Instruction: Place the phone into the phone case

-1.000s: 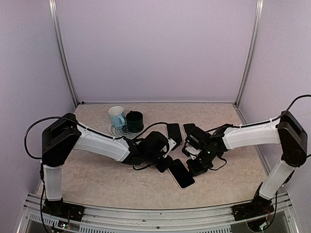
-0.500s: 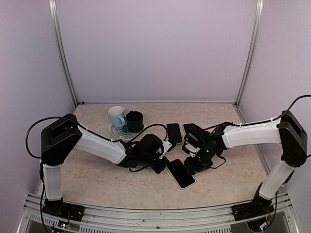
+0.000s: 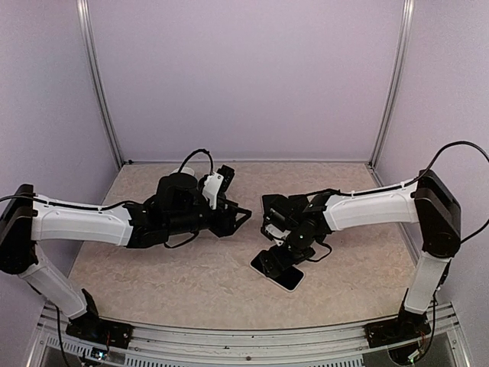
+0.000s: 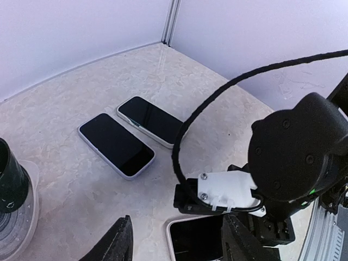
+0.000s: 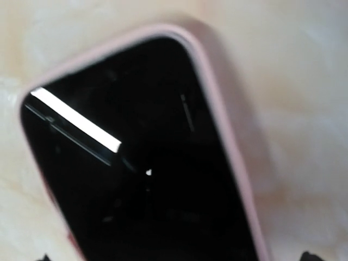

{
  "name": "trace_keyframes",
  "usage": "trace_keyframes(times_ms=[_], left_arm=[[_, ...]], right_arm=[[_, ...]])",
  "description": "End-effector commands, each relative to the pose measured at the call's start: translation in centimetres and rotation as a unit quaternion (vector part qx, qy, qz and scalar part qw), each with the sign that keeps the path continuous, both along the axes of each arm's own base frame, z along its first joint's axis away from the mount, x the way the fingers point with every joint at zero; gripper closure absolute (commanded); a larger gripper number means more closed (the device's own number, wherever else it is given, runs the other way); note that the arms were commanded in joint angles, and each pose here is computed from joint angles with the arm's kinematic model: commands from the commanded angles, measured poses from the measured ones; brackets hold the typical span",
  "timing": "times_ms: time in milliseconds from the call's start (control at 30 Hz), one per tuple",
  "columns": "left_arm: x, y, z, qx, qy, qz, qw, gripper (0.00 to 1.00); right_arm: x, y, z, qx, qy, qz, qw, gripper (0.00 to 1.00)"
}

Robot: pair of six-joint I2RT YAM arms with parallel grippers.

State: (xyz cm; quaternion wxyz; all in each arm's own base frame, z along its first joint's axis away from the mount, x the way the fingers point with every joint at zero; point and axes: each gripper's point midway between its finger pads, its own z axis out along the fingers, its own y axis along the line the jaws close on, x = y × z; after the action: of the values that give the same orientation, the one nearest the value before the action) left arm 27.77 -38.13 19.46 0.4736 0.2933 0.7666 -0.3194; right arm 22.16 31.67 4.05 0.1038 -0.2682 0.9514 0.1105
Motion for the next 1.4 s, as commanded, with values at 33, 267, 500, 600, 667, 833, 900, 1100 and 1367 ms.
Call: trace_keyframes(times_ms=[33,267,500,600,667,833,900,1100,1367], left_arm=[[-0.6,1.1,-2.7,0.032,0.031,0.011,0.999,0.44],[-1.1,1.9,-2.8,0.03,0.031,0.018,0.999,0.44],[-0.8,2.0,-3.2,0.047,0.03,0.024,0.998,0.44],[-0.7,2.2,-3.2,0.051,0.026,0.025,0.998,0.44],[-0.7,2.1,-3.2,0.052,0.026,0.024,0.998,0.44],[-0.5,2.4,-3.5,0.062,0.026,0.03,0.997,0.44],[-0.4,2.7,-3.6,0.066,0.025,0.035,0.997,0.44],[0.3,3.8,-3.2,0.071,0.017,0.058,0.996,0.44],[1.9,7.2,-1.5,0.084,-0.005,0.137,0.987,0.44]], right_arm=[[1.4,0.0,-1.3,-0.071,-0.033,0.084,0.993,0.01],[0.7,0.3,-3.4,-0.094,0.0,0.147,0.985,0.01],[-0.3,3.0,-2.1,-0.037,0.034,0.181,0.982,0.01],[-1.1,4.1,-0.8,-0.003,0.039,0.201,0.979,0.01],[-0.9,3.9,-0.6,-0.007,0.029,0.204,0.979,0.01],[-1.0,1.8,-3.1,-0.077,0.027,0.21,0.974,0.01],[-1.6,1.4,-4.1,-0.097,0.025,0.228,0.969,0.01],[-0.6,-0.6,-5.9,-0.169,0.006,0.204,0.964,0.13],[1.8,-0.6,-1.5,-0.116,-0.043,0.139,0.983,0.39]])
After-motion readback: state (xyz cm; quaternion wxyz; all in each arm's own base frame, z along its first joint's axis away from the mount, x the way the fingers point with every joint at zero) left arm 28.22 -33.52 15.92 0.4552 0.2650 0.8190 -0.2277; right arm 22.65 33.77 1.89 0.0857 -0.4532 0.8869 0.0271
